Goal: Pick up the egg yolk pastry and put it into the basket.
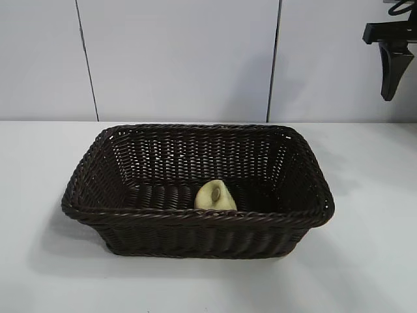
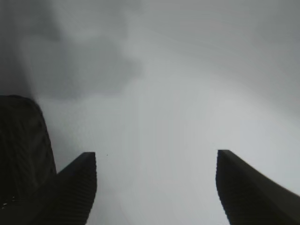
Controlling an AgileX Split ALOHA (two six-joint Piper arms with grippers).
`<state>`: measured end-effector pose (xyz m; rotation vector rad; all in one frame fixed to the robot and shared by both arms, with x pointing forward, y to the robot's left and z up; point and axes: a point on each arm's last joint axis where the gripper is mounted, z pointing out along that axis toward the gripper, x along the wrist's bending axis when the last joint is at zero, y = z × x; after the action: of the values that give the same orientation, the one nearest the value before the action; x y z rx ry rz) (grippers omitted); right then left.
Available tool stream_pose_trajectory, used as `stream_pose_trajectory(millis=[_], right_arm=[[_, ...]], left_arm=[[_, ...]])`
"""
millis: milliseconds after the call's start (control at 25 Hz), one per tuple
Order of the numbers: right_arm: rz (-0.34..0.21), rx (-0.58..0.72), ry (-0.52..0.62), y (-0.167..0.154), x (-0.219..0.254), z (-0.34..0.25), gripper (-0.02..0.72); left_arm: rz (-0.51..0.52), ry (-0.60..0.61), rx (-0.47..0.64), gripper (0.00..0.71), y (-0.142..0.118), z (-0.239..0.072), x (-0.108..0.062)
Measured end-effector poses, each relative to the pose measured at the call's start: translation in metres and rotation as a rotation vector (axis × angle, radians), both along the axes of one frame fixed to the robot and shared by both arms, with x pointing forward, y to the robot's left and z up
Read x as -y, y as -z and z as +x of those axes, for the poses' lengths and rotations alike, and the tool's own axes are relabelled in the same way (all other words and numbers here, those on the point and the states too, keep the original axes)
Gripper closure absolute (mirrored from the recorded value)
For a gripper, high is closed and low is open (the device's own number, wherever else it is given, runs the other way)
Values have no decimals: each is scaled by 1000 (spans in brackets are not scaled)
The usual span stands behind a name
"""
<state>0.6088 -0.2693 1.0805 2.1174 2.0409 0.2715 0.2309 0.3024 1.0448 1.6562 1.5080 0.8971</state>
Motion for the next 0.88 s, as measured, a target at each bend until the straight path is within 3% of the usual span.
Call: stream_pose_trajectory(millis=[280,480,880], right_arm=[[31,144,-39,-53,-12,-33,185],[9,229,-38,-82,-5,-63,185],[-44,58,-43,-27,9,-154,185]], left_arm=[[0,0,0,112,0,0,0],[0,0,0,112,0,0,0],[0,0,0,112,0,0,0]])
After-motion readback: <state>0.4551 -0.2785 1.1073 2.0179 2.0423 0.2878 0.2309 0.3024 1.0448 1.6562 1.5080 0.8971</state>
